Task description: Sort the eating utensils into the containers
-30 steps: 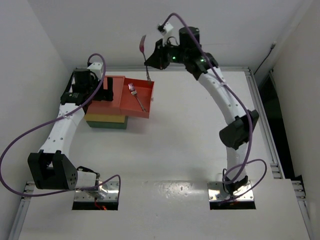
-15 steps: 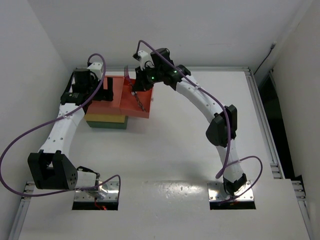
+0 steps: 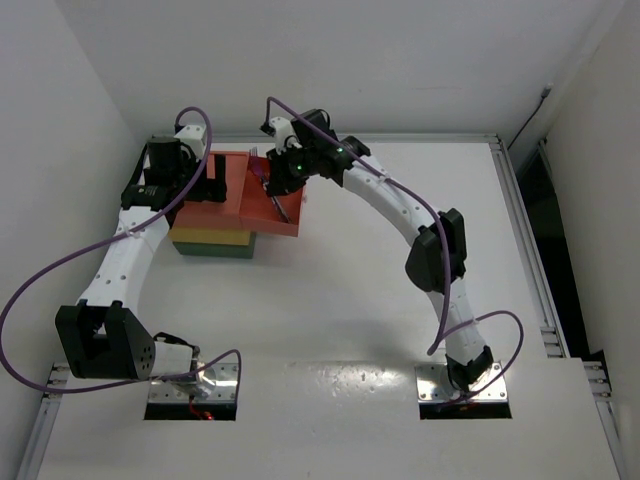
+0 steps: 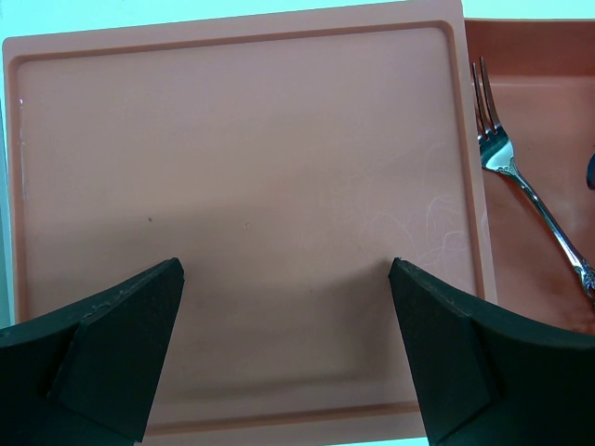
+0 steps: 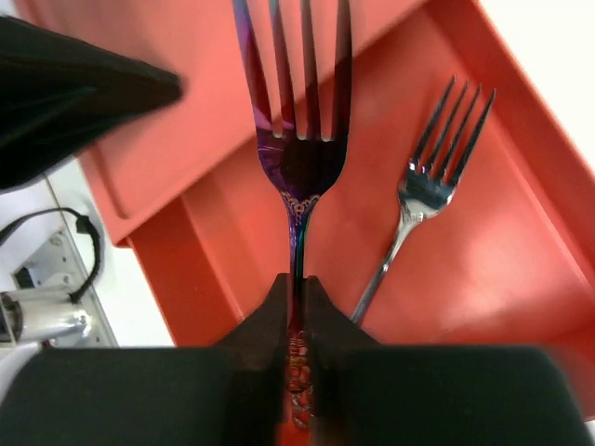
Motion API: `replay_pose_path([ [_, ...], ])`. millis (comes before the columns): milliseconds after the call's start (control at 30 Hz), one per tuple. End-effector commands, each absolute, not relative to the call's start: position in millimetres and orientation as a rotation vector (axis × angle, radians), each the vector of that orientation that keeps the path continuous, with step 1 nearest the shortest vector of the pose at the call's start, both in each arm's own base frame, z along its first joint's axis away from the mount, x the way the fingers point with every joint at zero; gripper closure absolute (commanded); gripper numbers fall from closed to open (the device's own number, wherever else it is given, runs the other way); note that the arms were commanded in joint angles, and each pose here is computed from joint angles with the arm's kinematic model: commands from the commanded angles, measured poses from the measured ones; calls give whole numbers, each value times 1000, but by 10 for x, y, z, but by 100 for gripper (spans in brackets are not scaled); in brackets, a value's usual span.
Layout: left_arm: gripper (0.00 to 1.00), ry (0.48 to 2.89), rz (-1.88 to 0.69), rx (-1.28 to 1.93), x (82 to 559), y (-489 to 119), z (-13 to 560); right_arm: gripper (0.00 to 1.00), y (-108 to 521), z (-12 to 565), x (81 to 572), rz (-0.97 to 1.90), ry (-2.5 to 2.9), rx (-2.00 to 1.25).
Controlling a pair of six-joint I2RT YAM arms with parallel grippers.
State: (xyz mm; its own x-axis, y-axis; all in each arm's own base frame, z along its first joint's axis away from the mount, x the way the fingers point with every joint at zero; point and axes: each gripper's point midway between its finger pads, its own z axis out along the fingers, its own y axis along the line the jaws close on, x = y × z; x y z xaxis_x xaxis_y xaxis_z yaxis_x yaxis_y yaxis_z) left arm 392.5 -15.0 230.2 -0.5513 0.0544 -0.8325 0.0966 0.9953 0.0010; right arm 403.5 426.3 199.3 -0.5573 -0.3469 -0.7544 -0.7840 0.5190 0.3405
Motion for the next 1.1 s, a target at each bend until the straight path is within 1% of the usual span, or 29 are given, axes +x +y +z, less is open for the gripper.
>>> replay_pose_path([
  [0,0,2369,-68,93,3644,-157,1749,81,4269,2033,4068,866,2130,-913],
  [100,0,2369,-68,92,3644,-157,1749,59,4256,2124,4090,850,2106,-912],
  [133,0,2369,-68,92,3644,-157,1749,56,4248,2121,4103,840,2107,-907],
  [167,0,2369,-68,92,3644,-157,1749,54,4260,2267,4117,845,2069,-902],
  [233,0,2369,-57,88,3644,-141,1748,54,4256,2505,4168,817,1987,-929],
  [300,0,2360,-57,88,3662,-141,1785,54,4218,2861,4244,801,1888,-908],
  [367,0,2360,-57,88,3662,-141,1785,62,4020,3302,4351,748,1805,-833],
  [400,0,2360,-57,88,3662,-141,1785,67,3981,3392,4364,723,1776,-824],
  [433,0,2360,-57,88,3662,-141,1785,78,3936,3459,4353,709,1765,-810],
  [467,0,2360,-57,88,3662,-141,1785,85,3789,3468,4385,660,1780,-771],
  [500,0,2360,-57,88,3662,-141,1785,89,3717,3398,4451,637,1809,-738],
  [533,0,2360,-61,77,3662,-145,1785,92,3668,3317,4414,631,1857,-719],
  [600,0,2360,-61,77,3662,-145,1785,94,3391,2939,4548,567,1982,-637],
  [633,0,2360,-61,77,3662,-145,1785,94,3325,2893,4538,598,2009,-590],
  [667,0,2360,-61,77,3662,-145,1785,94,3242,2568,4492,612,2088,-575],
  [700,0,2360,-61,77,3662,-145,1785,94,3140,2466,4506,633,2115,-548],
  [833,0,2360,-61,77,3662,-145,1785,94,3122,2066,4336,733,2205,-539],
  [967,0,2369,-73,82,3643,-160,1749,96,3167,1757,4393,733,2243,-555],
  [1067,0,2369,-73,82,3643,-160,1749,96,3296,1587,4365,820,2269,-587],
])
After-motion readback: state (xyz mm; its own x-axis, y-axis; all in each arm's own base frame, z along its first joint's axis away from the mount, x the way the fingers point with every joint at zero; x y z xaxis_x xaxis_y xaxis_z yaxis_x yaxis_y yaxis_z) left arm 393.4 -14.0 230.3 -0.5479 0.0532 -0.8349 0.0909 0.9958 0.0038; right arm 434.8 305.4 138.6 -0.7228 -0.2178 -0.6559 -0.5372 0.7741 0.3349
